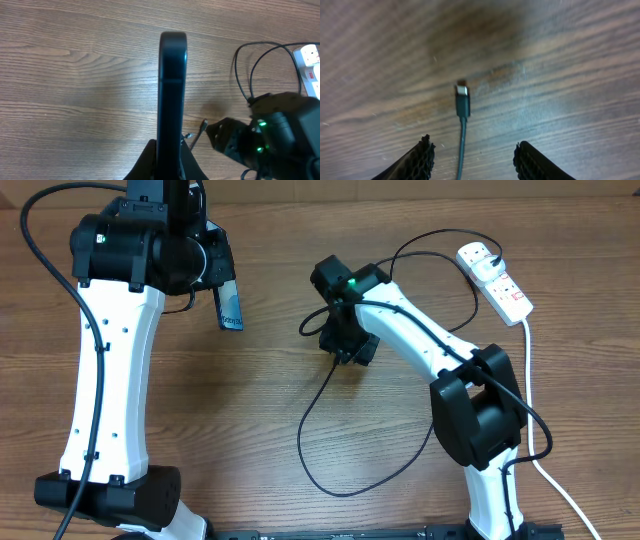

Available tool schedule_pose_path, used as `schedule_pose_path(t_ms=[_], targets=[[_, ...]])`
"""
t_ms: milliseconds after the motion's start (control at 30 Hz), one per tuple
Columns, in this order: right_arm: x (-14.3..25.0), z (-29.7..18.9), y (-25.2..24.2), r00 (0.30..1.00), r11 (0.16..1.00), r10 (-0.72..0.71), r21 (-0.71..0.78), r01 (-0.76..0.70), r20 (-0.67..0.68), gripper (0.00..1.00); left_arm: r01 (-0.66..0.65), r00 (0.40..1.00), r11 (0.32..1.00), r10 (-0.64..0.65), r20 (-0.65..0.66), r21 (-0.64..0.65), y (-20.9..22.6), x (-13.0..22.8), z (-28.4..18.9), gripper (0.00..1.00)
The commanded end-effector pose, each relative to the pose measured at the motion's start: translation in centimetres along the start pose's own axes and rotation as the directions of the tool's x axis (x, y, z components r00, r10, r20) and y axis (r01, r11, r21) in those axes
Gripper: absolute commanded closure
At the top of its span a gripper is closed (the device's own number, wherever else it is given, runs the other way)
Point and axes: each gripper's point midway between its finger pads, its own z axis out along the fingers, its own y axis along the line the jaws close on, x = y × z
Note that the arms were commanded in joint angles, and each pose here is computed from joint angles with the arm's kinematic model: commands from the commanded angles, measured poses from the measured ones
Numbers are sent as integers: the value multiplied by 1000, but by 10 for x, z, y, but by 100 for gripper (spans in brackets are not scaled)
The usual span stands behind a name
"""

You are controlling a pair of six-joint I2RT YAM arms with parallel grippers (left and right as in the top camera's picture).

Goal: Plug charger to phone and switch on socket
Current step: 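Move the right gripper down over the black cable's USB-C plug, then close the right gripper on the USB-C plug and lift it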

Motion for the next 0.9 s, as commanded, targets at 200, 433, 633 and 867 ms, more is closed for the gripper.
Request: schedule_pose_path(t_ms=[200, 433, 633, 867], targets=[[17, 25, -11, 999, 999, -4, 38, 6, -51, 50, -19, 1000, 1000, 19, 16, -2, -1, -2, -3, 96], [10, 29, 0, 1000, 1000, -7, -13, 7, -25, 51, -19, 1000, 1000, 19, 15, -3, -1, -2, -3, 96], [12, 35, 0, 999, 1000, 11, -3, -11, -31, 54, -19, 1000, 1000, 19, 14, -3, -1, -2, -3, 96], [20, 52, 4, 999, 1000, -3, 14, 4, -52, 56, -19, 1000, 1000, 19, 13, -4, -1, -2, -2, 96]])
